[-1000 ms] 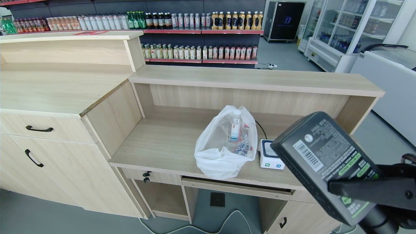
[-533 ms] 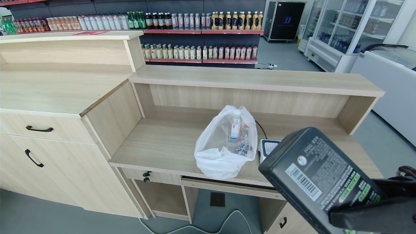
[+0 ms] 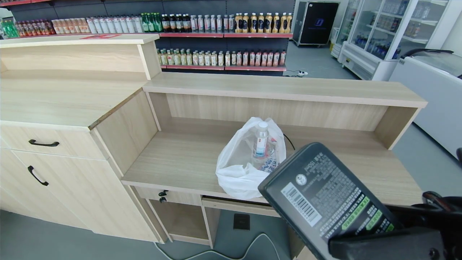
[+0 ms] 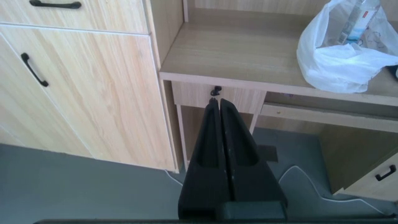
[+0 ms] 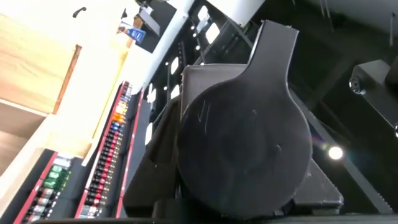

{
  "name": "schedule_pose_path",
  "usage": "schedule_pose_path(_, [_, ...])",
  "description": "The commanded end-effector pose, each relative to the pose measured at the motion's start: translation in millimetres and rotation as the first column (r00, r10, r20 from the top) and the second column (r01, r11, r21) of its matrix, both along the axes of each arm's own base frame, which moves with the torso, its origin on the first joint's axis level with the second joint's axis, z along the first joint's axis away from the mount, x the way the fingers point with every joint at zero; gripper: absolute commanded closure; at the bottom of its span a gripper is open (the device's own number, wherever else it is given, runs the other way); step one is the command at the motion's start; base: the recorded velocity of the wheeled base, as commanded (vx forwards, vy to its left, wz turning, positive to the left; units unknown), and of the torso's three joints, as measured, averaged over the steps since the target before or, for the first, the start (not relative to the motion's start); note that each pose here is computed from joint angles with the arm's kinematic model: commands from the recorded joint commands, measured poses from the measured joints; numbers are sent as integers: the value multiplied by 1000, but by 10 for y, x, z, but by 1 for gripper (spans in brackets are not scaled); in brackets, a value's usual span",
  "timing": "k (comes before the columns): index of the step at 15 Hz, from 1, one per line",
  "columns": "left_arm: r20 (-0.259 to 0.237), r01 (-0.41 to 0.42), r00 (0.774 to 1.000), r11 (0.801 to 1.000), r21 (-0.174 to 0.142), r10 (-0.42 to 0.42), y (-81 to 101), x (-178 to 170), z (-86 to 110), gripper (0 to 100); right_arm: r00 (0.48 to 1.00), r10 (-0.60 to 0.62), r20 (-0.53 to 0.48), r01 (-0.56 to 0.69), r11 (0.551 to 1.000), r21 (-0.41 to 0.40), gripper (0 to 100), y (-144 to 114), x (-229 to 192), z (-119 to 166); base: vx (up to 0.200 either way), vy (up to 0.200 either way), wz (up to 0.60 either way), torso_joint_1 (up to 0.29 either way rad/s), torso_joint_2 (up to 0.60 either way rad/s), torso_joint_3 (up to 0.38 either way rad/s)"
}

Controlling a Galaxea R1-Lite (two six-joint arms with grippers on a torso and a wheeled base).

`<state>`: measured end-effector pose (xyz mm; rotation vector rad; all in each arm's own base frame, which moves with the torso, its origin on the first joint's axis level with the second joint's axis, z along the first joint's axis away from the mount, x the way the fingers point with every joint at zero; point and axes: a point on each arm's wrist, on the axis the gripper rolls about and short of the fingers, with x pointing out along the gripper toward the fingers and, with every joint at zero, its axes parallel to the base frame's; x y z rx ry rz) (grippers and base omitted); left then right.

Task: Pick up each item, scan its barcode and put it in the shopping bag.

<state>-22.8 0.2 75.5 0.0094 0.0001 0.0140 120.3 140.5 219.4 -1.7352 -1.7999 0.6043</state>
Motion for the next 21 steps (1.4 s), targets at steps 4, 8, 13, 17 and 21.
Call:
schedule_pose_path(4, [0, -1, 1000, 1000, 0, 1, 0, 0, 0, 100, 1000, 12, -8, -12, 1000, -10, 100, 27, -10, -23, 0, 0, 0, 0, 0, 0])
schedule_pose_path(8, [0, -1, 1000, 1000, 0, 1, 0, 0, 0, 100, 1000, 6, -5, -6, 1000, -7, 100, 17, -7, -14, 0, 0, 0, 0, 0, 0])
schedule_pose_path(13, [0, -1, 1000, 1000, 0, 1, 0, 0, 0, 100, 1000, 9, 1, -9, 1000, -5, 100, -5, -33, -9, 0, 0, 0, 0, 0, 0])
schedule_pose_path(17, [0, -1, 1000, 1000, 0, 1, 0, 0, 0, 100, 1000, 7, 5, -7, 1000, 0, 100, -27, -51, 2, 0, 0, 0, 0, 0, 0])
schedule_pose_path(21, [0, -1, 1000, 1000, 0, 1, 0, 0, 0, 100, 1000, 2, 16, -3, 1000, 10, 100, -71, -80, 30, 0, 0, 0, 0, 0, 0])
